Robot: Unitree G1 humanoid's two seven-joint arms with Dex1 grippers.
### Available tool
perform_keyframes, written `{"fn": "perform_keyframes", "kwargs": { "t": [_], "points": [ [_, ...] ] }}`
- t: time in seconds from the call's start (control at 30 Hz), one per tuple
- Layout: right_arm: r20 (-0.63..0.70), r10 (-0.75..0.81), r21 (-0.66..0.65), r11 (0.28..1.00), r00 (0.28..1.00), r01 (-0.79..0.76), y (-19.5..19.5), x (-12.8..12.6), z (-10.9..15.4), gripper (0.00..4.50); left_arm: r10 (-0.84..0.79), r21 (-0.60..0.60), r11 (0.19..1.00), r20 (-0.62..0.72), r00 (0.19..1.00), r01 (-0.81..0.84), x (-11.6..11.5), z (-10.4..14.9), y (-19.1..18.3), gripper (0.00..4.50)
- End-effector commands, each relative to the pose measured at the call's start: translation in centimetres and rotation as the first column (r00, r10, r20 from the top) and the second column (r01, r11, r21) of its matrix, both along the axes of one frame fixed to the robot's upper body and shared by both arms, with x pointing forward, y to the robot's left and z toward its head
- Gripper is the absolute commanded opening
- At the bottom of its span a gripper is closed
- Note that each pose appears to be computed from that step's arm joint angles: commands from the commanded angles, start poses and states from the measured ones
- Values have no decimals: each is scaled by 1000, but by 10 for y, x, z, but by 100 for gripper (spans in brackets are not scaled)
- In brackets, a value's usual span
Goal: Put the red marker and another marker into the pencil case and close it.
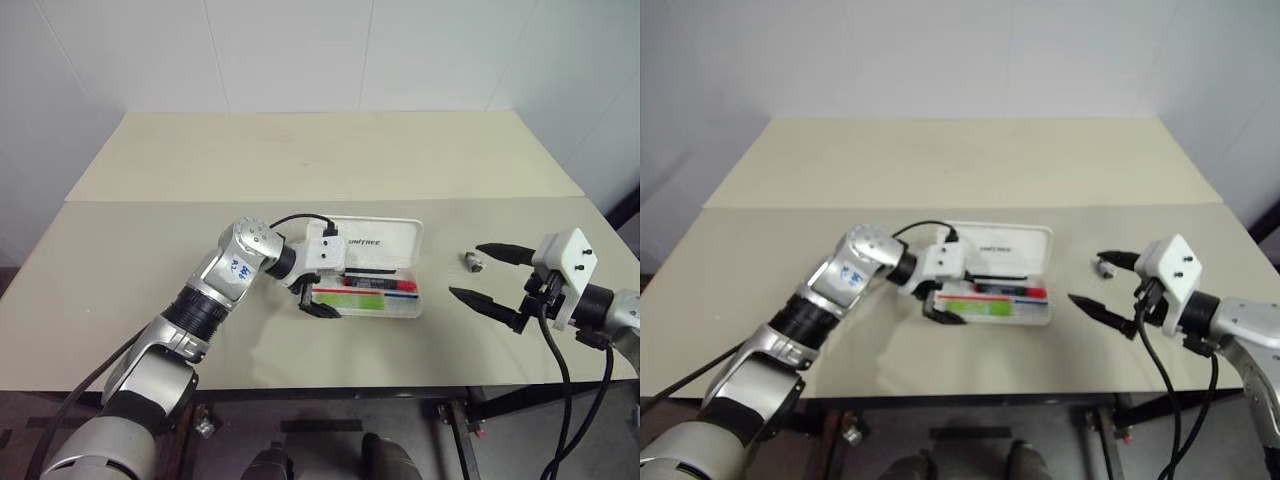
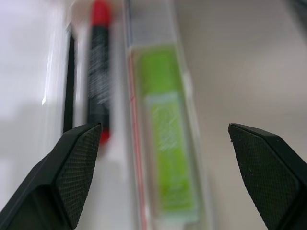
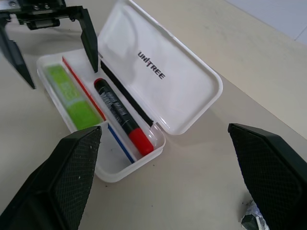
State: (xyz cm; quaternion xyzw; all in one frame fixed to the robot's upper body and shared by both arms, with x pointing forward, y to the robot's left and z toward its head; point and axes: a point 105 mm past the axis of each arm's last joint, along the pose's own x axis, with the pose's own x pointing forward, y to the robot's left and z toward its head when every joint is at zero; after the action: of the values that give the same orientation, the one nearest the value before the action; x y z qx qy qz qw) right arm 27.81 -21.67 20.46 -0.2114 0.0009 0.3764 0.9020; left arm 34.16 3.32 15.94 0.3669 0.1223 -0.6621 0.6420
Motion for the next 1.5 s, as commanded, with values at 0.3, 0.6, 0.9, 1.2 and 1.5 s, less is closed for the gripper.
{"fn": "perform_keyframes", "kwargs": {
  "t": [0.3, 0.6, 0.9, 1.2, 1.5],
  "points": [
    [-147, -317, 25, 946, 937, 324, -37, 24, -20, 450, -114, -232, 965, 54, 992, 124, -17, 43, 10, 447],
    [-303, -658, 68, 706, 689, 705, -82, 51, -41, 450, -71, -316, 942, 134, 988, 111, -12, 86, 63, 447],
    [-348, -620, 138, 708, 704, 692, -63, 83, -40, 450, -6, -339, 938, 207, 978, 77, -6, 120, 84, 447],
    [-343, -658, 84, 689, 670, 720, -64, 114, -56, 450, 1, -339, 938, 208, 978, 71, -9, 117, 84, 447],
    [-362, -653, 86, 687, 665, 722, -54, 133, -71, 321, 50, -377, 926, 192, 980, 26, -6, 118, 85, 450]
  ]
}}
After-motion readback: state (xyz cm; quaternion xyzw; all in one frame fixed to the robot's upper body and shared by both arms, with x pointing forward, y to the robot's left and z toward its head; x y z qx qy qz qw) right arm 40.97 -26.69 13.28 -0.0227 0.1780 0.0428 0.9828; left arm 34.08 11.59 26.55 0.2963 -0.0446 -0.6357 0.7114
